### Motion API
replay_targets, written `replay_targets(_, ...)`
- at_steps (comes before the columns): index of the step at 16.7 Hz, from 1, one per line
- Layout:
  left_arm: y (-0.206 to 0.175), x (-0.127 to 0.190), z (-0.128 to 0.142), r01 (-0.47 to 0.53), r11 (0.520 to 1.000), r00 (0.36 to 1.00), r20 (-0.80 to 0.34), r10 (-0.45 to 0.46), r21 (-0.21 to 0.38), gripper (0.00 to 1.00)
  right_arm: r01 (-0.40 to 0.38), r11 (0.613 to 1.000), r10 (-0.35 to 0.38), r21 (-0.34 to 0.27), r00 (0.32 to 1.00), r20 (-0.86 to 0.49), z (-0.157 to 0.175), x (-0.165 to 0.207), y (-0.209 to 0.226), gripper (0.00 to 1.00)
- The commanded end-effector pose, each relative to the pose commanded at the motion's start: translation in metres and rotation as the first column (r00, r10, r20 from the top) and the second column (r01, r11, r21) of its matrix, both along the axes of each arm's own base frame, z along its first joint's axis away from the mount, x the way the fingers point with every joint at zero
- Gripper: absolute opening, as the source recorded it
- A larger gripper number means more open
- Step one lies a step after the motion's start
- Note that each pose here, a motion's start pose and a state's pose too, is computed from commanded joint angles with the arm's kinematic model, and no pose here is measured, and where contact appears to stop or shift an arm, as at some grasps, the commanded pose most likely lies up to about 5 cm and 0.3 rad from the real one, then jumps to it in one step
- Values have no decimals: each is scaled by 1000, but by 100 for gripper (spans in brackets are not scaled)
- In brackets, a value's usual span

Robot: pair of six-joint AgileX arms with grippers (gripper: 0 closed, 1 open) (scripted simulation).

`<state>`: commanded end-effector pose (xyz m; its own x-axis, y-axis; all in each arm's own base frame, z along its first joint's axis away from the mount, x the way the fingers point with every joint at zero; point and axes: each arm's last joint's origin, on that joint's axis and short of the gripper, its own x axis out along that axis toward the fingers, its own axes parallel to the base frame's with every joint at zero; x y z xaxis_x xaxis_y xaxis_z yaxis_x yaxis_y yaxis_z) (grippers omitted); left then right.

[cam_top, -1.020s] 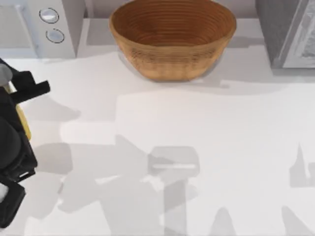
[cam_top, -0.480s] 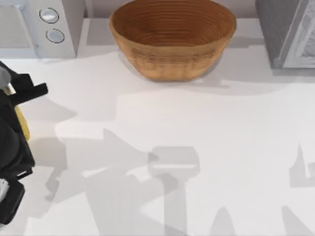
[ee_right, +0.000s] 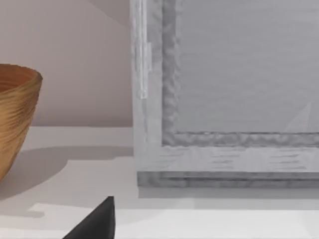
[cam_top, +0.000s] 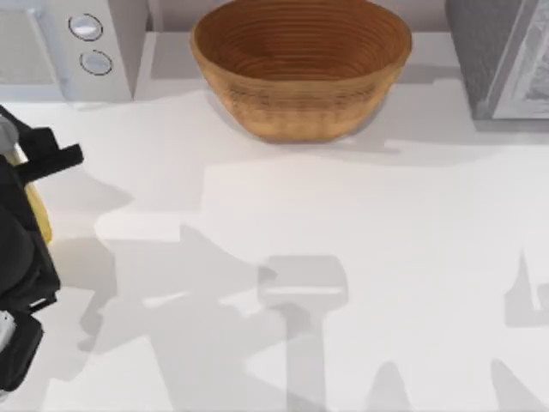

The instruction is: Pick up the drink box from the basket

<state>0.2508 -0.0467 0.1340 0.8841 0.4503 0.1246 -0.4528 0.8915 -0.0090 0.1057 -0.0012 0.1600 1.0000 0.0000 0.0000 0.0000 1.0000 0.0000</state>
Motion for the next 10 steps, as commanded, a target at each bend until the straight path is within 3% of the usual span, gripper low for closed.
replay_targets(4,0,0,0,0,1000,1000,0,0,0,98,0,1000,0,0,1000,0,0,0,0,100)
replay_targets(10,0,0,0,0,1000,1000,0,0,0,100,0,1000,0,0,1000,0,0,0,0,100)
